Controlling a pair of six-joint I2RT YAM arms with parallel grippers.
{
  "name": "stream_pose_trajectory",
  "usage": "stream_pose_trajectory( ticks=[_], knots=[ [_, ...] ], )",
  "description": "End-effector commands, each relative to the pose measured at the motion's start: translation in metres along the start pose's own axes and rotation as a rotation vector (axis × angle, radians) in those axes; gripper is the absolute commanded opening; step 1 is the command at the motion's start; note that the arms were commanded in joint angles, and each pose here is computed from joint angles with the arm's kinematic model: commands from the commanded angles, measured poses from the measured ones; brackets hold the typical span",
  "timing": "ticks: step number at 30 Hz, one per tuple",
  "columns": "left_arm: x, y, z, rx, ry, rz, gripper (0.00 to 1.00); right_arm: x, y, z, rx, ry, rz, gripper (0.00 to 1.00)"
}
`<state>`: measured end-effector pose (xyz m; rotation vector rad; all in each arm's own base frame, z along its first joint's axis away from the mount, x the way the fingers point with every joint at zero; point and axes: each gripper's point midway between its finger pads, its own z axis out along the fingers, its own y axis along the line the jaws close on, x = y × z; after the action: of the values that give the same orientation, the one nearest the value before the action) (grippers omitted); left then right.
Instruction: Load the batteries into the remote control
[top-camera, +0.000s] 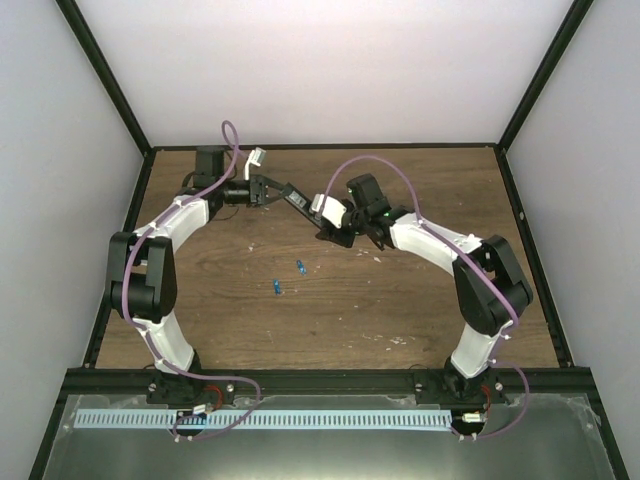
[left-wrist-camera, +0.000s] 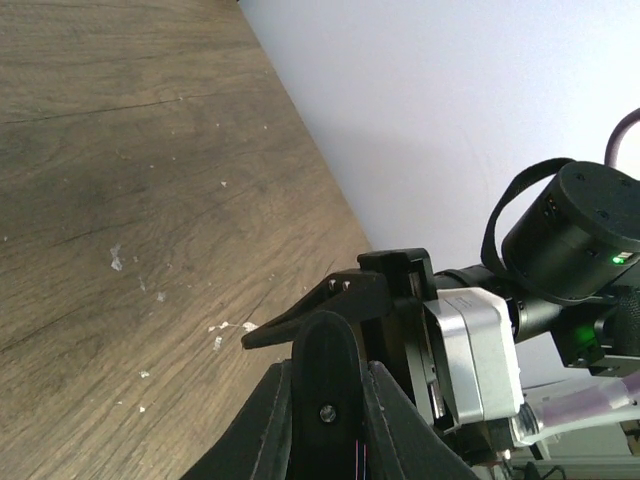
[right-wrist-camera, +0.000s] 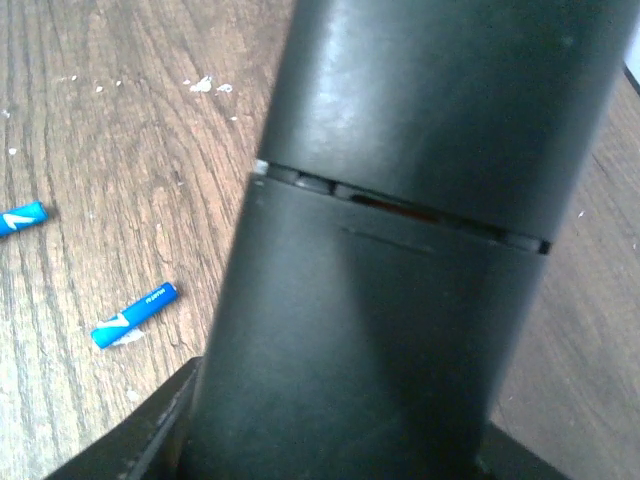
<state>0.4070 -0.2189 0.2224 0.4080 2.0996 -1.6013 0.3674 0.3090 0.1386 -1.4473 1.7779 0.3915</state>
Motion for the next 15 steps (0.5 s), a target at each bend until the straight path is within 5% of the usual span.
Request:
stream_pose_trajectory(
  ticks=[1, 15],
  knots=[
    [-0.019, -0.012, -0.007, 0.019, -0.035, 0.060, 0.05, 0.005, -0.001, 0.000, 0.000, 0.019, -0.003, 0.37],
    [-0.026, -0.007, -0.009, -0.016, -0.060, 0.052, 0.03, 0.015, 0.003, -0.001, 0.005, 0.043, -0.017, 0.30]
  ],
)
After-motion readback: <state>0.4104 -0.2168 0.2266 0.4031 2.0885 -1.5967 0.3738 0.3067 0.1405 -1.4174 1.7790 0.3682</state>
